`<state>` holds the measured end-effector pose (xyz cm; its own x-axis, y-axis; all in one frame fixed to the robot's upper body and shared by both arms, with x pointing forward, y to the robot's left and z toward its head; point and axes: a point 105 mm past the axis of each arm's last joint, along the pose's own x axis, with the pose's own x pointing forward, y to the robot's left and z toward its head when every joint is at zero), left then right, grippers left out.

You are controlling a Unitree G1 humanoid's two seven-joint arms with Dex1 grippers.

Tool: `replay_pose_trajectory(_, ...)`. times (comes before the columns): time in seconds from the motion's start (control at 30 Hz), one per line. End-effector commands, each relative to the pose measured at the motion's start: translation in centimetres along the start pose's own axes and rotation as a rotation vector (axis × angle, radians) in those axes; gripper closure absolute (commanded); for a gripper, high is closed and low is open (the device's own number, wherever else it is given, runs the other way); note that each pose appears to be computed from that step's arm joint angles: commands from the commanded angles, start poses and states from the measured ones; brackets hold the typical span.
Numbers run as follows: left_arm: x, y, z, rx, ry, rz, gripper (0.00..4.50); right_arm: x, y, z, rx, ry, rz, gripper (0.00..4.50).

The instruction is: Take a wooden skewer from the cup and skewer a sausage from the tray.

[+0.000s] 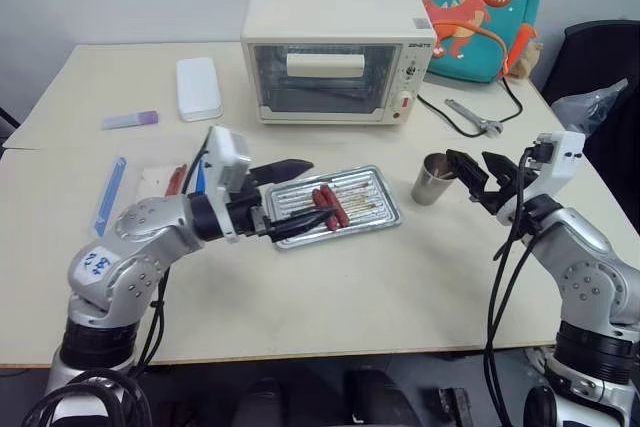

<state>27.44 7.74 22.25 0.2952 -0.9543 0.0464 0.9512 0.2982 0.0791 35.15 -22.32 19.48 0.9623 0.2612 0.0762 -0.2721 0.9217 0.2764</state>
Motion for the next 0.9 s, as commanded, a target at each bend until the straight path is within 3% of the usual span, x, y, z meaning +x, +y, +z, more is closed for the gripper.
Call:
replay_pose_trajectory(0.03, 0.3, -0.3, 0.8, 0.053, -0.017, -0.023, 0.0, 0.1, 0.0, 0.8, -0.041, -0.035, 0.0, 0.47)
replay_pose_trajectory(0.43, 0.5, -0.5, 0.6, 0.055, -0.014, -0.036, 0.0, 0.6, 0.8, 0.0, -0.079, -0.017, 0.027, 3.8)
replay_pose_trajectory(0.8, 0.6, -0.6, 0.3, 0.067, -0.005, -0.05, 0.0, 0.5, 1.0, -0.2, -0.1, -0.013, 0.024, 3.8)
replay_pose_trajectory(0.9, 0.7, -0.4, 0.1, 0.069, -0.003, -0.052, 0.0, 0.5, 1.2, -0.1, -0.106, -0.017, 0.031, 4.29)
